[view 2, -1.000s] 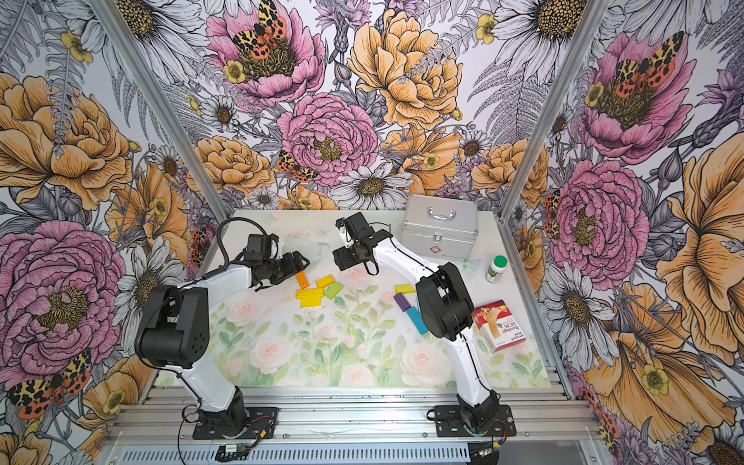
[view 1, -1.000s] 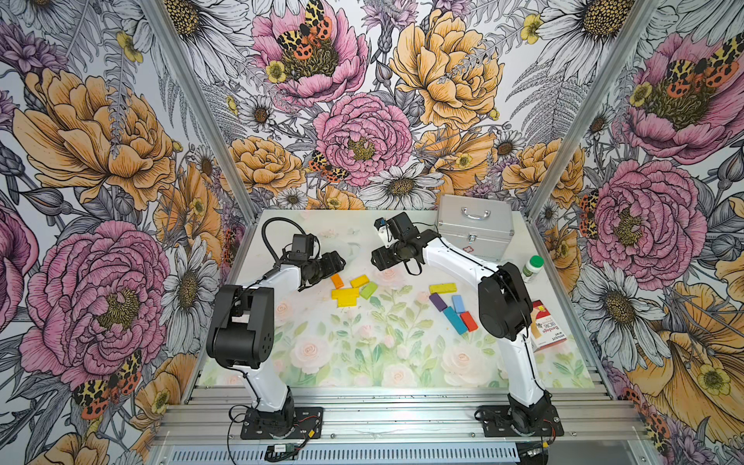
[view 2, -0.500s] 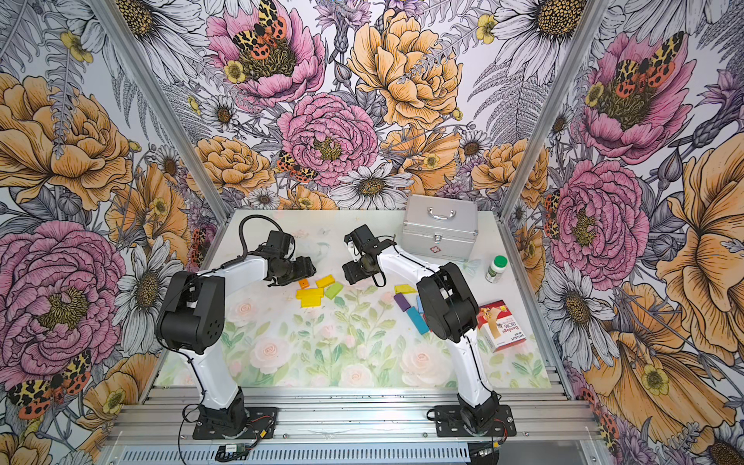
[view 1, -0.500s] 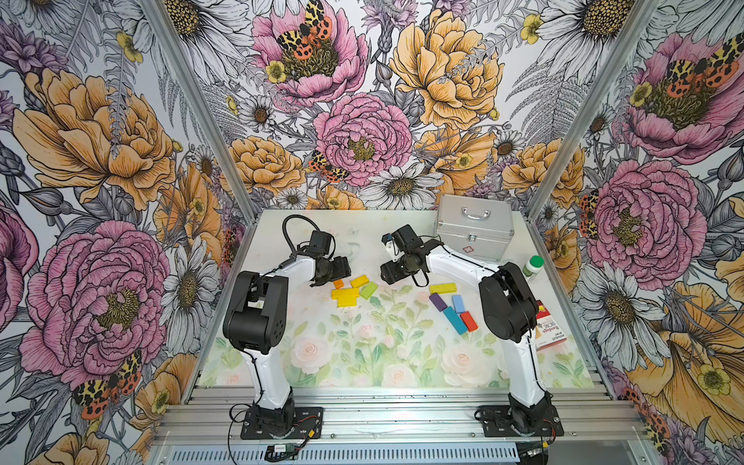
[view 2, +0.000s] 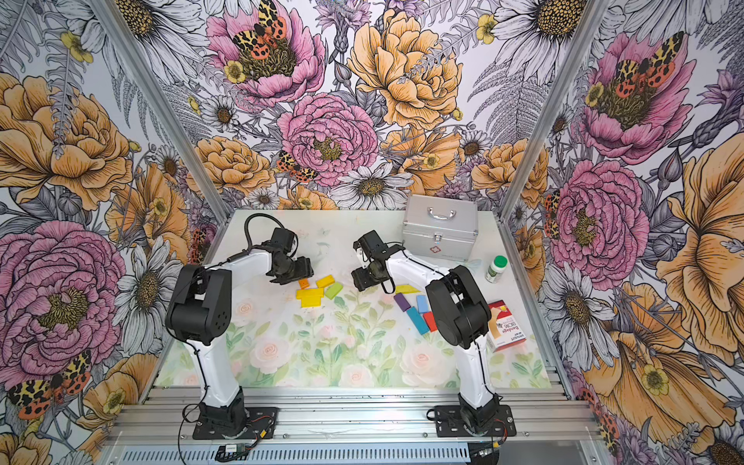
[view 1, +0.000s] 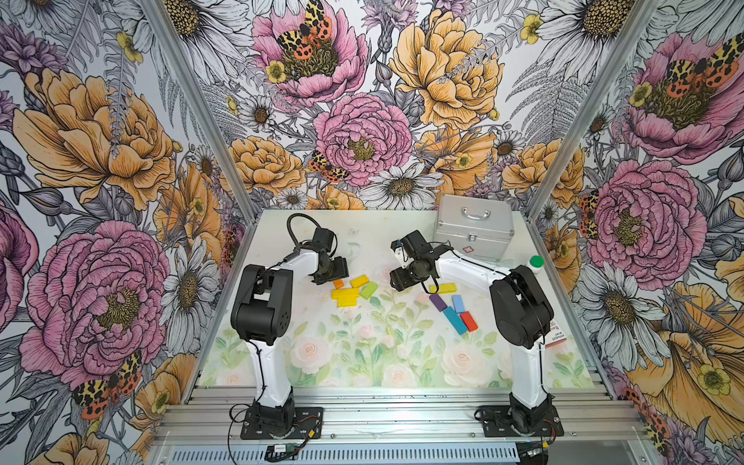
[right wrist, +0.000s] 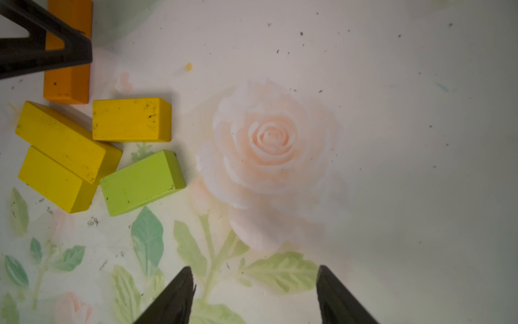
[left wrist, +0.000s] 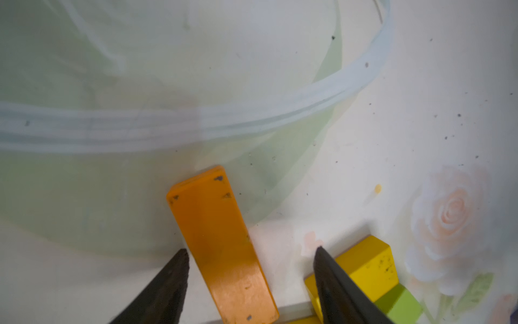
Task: Assemble the letter p with building blocks
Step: Adjust the building block at the center of the board.
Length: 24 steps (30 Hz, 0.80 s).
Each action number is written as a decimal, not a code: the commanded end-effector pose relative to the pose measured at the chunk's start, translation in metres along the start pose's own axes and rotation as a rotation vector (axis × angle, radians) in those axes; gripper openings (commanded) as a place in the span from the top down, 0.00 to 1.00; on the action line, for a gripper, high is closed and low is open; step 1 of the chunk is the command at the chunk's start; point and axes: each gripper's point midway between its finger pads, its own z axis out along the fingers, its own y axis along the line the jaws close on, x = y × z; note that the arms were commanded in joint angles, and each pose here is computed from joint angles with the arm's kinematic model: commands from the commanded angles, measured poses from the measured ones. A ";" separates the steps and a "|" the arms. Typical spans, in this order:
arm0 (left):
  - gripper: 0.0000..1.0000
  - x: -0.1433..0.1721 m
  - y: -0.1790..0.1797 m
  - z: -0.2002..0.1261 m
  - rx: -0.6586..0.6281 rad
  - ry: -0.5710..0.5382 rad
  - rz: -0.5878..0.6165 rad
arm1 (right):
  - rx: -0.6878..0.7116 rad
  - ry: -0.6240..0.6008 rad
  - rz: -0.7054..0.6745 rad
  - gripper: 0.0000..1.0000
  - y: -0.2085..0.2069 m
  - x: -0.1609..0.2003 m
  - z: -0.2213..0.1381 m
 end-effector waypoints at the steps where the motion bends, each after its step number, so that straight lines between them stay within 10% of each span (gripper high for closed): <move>1: 0.48 0.020 0.004 0.008 -0.067 0.094 0.073 | -0.012 -0.069 -0.002 0.30 -0.001 -0.014 -0.024; 7: 0.89 0.037 0.009 0.013 -0.155 0.177 0.267 | -0.018 -0.074 0.006 0.31 -0.009 -0.010 -0.028; 12: 1.00 0.039 0.012 0.010 -0.393 0.163 0.640 | -0.035 -0.078 0.001 0.32 -0.009 -0.008 -0.027; 24: 0.95 0.038 -0.012 0.013 -0.317 0.134 0.975 | -0.048 -0.068 -0.006 0.34 -0.010 0.006 -0.034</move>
